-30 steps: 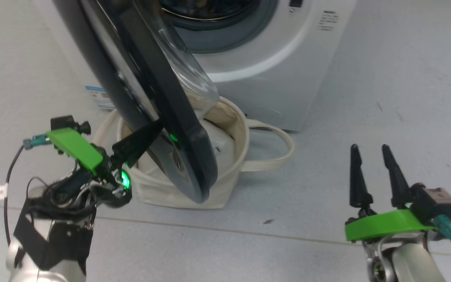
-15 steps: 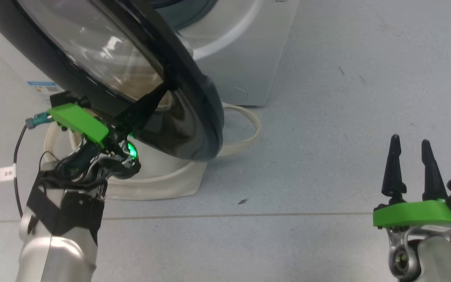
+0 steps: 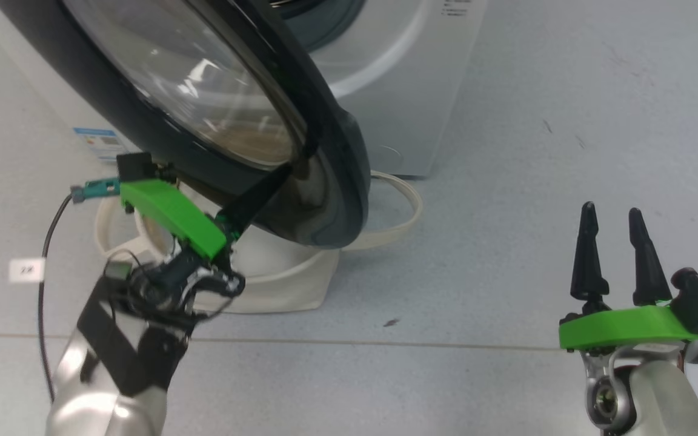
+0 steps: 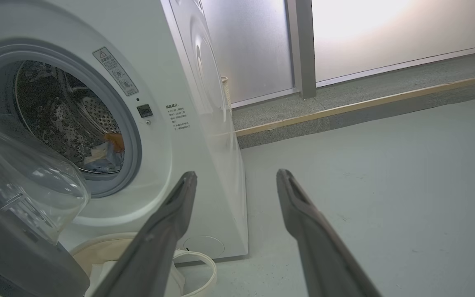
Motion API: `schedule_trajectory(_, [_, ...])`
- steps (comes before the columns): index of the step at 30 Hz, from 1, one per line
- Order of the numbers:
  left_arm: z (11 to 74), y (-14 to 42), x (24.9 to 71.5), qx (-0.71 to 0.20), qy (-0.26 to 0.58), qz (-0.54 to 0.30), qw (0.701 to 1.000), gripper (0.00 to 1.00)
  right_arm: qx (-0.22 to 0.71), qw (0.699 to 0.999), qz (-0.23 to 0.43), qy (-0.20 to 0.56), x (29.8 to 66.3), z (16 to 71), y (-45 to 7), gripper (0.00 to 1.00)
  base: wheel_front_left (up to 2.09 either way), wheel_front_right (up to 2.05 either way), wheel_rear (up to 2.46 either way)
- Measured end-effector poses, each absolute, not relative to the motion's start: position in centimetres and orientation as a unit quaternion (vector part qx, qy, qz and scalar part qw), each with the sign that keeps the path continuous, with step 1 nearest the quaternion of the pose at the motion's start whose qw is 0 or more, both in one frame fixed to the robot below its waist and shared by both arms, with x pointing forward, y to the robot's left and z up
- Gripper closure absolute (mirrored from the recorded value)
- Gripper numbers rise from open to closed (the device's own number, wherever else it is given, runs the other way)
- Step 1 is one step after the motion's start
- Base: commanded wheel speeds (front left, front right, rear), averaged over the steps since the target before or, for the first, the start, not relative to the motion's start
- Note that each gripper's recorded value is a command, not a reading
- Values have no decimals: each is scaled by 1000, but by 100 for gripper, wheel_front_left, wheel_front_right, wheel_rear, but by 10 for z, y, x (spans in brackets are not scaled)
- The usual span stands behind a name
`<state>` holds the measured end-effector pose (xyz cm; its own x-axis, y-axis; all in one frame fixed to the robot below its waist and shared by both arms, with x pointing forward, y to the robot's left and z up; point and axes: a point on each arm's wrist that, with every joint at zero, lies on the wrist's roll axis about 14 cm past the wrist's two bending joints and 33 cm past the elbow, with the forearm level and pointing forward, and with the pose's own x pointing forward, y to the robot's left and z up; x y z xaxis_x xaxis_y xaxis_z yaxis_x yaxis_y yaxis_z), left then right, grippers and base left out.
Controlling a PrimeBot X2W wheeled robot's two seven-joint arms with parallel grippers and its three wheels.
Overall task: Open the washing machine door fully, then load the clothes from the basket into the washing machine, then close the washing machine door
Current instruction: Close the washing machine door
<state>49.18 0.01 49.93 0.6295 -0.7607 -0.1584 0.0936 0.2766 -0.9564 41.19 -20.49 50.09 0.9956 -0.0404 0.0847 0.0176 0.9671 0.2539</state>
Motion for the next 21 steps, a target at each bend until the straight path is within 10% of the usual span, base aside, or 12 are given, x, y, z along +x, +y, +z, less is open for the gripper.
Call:
schedule_trajectory(12, [471, 130, 456, -241, 112, -119, 957, 100, 145, 986, 69, -51, 410, 513, -146, 0, 0, 0, 0])
schedule_trajectory(21, [491, 196, 415, -128, 13, 2, 992, 100, 146, 977, 137, -67, 405, 530, -101, 0, 0, 0, 0])
